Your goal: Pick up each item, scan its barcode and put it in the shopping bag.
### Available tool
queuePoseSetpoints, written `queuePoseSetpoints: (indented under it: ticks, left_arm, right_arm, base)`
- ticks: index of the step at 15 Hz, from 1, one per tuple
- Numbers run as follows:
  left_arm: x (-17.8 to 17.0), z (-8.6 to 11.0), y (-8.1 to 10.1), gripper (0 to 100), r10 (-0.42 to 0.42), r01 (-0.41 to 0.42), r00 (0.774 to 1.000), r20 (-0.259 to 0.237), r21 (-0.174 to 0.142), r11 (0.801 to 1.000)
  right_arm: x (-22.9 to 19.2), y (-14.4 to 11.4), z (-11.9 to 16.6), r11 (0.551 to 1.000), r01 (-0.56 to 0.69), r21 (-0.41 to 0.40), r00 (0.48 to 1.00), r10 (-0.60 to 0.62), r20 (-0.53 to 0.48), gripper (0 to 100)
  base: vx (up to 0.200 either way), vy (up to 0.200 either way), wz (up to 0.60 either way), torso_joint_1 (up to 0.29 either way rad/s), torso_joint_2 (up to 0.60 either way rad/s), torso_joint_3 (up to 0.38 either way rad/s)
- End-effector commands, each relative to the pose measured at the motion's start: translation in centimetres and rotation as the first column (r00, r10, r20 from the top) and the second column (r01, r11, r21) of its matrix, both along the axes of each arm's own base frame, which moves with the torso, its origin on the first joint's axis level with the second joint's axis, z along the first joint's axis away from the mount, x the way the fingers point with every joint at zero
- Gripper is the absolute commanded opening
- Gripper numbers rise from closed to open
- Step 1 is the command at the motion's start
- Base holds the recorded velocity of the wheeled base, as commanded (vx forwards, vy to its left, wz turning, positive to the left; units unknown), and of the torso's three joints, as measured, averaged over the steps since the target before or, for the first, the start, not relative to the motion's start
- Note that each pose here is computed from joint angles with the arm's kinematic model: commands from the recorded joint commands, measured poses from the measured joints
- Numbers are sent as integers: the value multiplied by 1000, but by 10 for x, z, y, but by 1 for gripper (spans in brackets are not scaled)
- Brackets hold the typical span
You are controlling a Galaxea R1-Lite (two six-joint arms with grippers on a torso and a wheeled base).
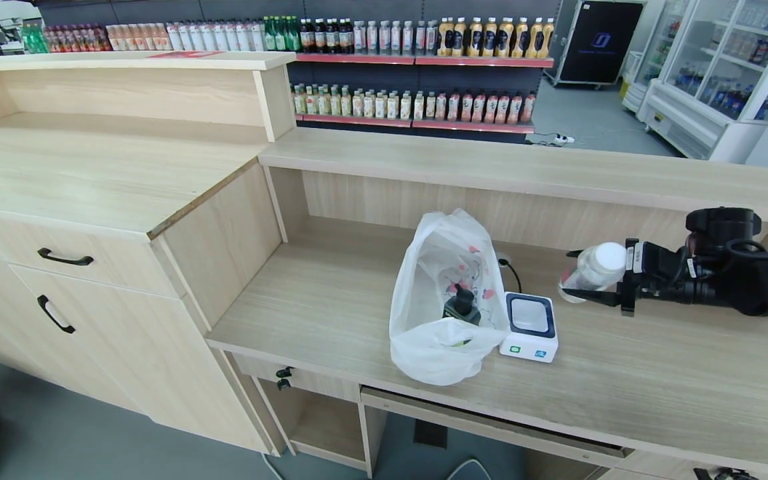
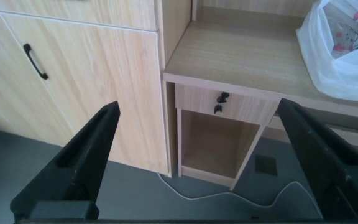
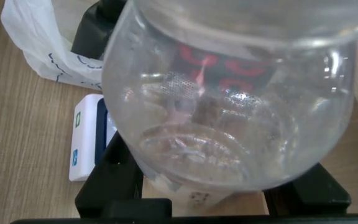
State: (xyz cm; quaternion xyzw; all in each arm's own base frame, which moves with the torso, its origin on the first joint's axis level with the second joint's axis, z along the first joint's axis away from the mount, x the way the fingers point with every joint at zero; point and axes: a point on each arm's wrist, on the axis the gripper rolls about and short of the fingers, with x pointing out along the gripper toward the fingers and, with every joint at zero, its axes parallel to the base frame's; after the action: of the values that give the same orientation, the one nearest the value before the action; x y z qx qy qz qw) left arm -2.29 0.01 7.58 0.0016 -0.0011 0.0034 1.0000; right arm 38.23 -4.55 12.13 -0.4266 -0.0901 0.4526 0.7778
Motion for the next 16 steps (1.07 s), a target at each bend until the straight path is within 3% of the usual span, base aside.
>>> queuePoseSetpoints:
  ticks: [1,16]
  left_arm:
    - [0,0,0,100,1,-1,1000,1,0,1000]
    - [0,0,0,100,1,-1,1000,1,0,1000]
  right_arm:
    - [2,0,-3,1000,-3,2,1000,3,-3,0]
    - [31,15,-18,997,-78,17,997,78,6,0]
  base:
    - [0,0,0,0,0,0]
    - [0,0,0,0,0,0]
